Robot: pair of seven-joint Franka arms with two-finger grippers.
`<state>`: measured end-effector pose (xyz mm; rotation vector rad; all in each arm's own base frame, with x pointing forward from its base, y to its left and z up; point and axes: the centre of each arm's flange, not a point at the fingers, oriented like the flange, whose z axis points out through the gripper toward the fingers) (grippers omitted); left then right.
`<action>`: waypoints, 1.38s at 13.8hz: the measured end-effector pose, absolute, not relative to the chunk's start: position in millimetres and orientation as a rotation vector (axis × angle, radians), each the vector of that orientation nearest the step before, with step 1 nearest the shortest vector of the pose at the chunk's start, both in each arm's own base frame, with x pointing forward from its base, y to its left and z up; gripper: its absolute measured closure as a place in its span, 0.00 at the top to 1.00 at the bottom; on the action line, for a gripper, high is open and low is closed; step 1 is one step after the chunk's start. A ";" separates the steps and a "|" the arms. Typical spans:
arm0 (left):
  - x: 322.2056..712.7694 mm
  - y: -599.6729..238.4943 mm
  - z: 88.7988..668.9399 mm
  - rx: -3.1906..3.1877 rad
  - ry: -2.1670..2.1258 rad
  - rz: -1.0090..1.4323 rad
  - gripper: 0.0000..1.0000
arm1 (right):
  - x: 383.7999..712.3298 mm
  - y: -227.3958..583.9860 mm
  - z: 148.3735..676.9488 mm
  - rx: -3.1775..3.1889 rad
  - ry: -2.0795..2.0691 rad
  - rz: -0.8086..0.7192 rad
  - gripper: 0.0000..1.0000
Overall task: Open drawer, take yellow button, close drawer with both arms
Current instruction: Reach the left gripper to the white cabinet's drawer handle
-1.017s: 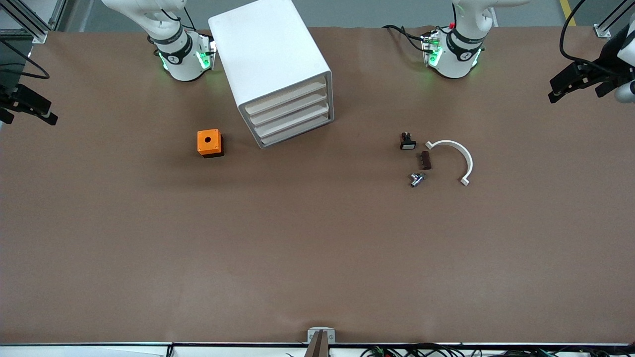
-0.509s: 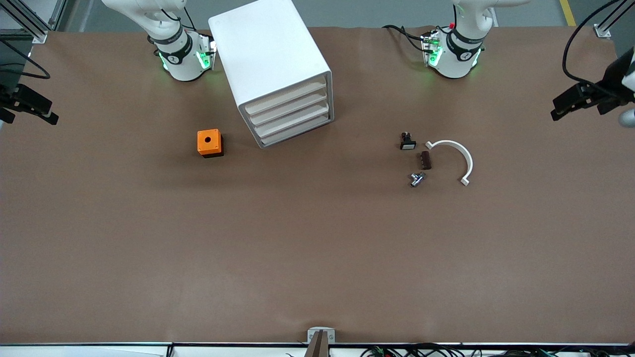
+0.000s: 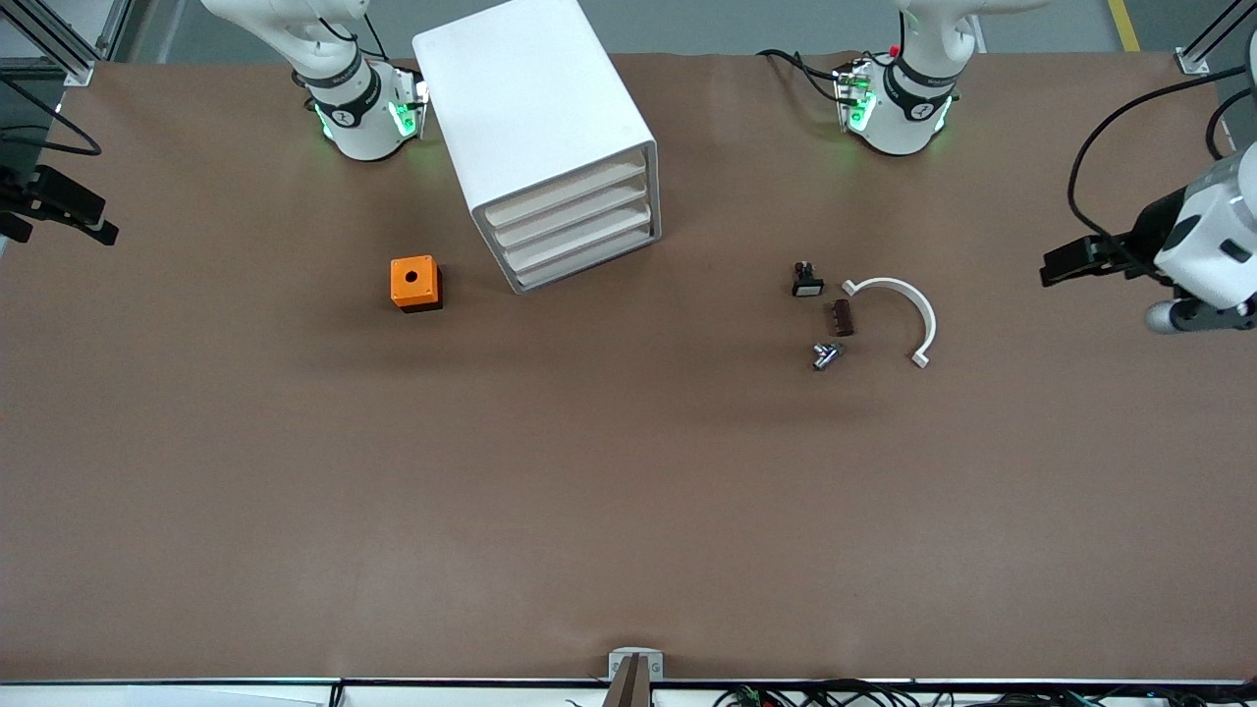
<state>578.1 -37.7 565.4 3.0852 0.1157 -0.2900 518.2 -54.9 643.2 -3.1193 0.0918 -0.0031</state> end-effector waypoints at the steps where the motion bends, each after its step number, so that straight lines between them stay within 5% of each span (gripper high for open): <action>1: 584.5 -43.2 553.4 3.068 0.125 -0.306 1.00 | 517.9 -54.9 642.9 -3.119 0.092 0.001 1.00; 9: 614.3 -214.5 429.3 3.053 0.740 -0.330 1.00 | 516.5 -54.0 641.5 -3.117 0.090 0.024 1.00; 14: 587.8 -314.1 344.1 2.962 1.259 -0.451 1.00 | 516.7 -51.8 641.5 -3.118 0.084 0.024 1.00; 19: 551.1 -386.5 336.0 2.513 1.896 -0.751 1.00 | 517.1 -51.6 645.3 -3.119 0.083 0.004 1.00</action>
